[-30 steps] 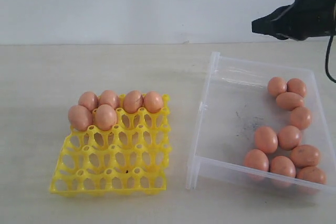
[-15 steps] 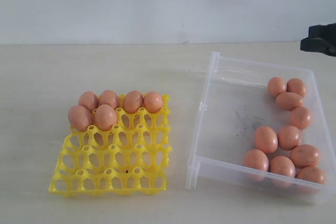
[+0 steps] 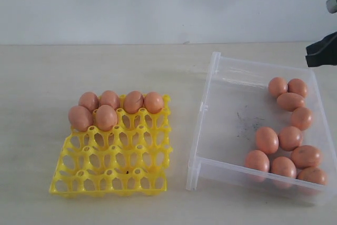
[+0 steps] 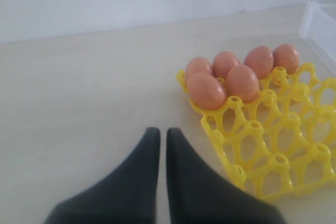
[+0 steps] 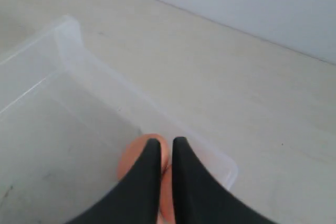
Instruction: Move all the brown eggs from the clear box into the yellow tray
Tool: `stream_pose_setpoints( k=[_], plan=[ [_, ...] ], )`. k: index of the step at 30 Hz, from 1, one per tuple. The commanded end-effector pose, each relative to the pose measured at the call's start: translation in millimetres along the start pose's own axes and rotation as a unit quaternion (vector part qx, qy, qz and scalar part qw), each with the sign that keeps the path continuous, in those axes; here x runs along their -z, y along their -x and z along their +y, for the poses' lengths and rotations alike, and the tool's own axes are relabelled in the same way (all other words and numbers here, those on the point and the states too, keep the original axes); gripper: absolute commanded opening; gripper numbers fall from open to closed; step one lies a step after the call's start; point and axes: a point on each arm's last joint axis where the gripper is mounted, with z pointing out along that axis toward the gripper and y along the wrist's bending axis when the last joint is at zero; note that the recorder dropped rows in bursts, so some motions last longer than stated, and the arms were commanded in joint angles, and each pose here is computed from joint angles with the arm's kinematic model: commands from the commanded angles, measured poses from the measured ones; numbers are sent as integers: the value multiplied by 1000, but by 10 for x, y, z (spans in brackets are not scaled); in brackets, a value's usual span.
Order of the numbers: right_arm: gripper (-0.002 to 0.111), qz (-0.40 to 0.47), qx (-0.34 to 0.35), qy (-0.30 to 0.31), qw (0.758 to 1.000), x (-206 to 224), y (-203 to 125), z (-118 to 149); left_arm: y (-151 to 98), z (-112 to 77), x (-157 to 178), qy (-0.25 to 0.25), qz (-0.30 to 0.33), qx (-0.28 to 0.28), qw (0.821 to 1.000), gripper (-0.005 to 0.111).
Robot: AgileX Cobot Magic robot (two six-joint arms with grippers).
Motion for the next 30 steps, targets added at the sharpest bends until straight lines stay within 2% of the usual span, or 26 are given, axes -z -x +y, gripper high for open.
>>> stream_pose_setpoints(
  k=[1, 4, 6, 9, 14, 16, 18, 19, 21, 23, 24, 26, 28, 30],
  plan=[
    [0, -51, -70, 36, 996, 21, 57, 113, -4, -3, -1, -2, -2, 2, 1000, 4],
    [0, -103, -99, 126, 982, 49, 64, 310, -4, -3, -1, -2, -2, 2, 1000, 4],
    [0, -143, -107, 151, 972, 81, 79, 404, -4, -3, -1, -2, -2, 2, 1000, 4],
    [0, -182, -115, 126, 968, 95, 56, 449, -4, -3, -1, -2, -2, 2, 1000, 4],
    [0, -172, -8, 59, 983, 35, -207, 500, -4, -3, -1, -2, -2, 2, 1000, 4],
    [0, -176, 37, 10, 984, -6, -291, 566, -4, -3, -1, -2, -2, 2, 1000, 4],
    [0, -133, 57, -71, 987, -29, -357, 612, -4, -3, -1, -2, -2, 2, 1000, 4],
    [0, -71, 92, -100, 988, -52, -389, 679, -4, -3, -1, -2, -2, 2, 1000, 4],
    [0, 38, 206, -87, 974, -129, -379, 864, -4, -3, -1, -2, -2, 2, 1000, 4],
    [0, 106, 258, -35, 960, -162, -308, 978, -4, -3, -1, -2, -2, 2, 1000, 4],
    [0, 122, 244, -12, 962, -164, -226, 1004, -4, -3, -1, -2, -2, 2, 1000, 4],
    [0, 129, 154, -2, 980, -160, -4, 980, -4, -3, -1, -2, -2, 2, 1000, 4],
    [0, 152, 74, 11, 986, -120, 174, 937, -4, -3, -1, -2, -2, 2, 1000, 4],
    [0, 192, 70, 40, 978, -56, 342, 929, -4, -3, -1, -2, -2, 2, 1000, 4]
  ],
)
